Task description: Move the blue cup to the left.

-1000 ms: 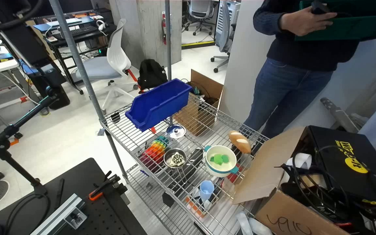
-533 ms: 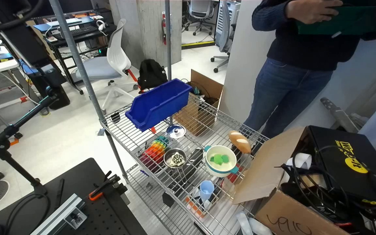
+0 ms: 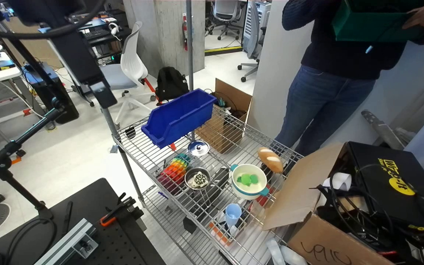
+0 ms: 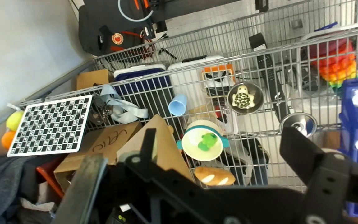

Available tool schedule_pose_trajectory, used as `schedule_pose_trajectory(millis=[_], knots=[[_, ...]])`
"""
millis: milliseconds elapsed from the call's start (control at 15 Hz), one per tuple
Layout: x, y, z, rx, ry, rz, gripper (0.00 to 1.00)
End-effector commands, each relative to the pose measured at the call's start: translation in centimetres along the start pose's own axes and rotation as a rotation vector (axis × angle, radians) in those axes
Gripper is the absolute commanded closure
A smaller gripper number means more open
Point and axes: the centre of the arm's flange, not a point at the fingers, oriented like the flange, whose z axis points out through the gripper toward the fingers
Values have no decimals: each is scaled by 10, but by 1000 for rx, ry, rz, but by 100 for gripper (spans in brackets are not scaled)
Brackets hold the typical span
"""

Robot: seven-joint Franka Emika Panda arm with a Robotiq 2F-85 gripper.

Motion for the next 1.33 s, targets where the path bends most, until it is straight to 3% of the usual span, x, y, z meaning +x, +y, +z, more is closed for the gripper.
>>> schedule_pose_trajectory(millis=[0, 533, 800, 1267], knots=[[62, 19, 27, 39, -23, 45, 0], [163, 34, 162, 322, -164, 320, 0], [202, 29, 229, 352, -198, 479, 0], [219, 24, 320, 267, -256, 569, 0]])
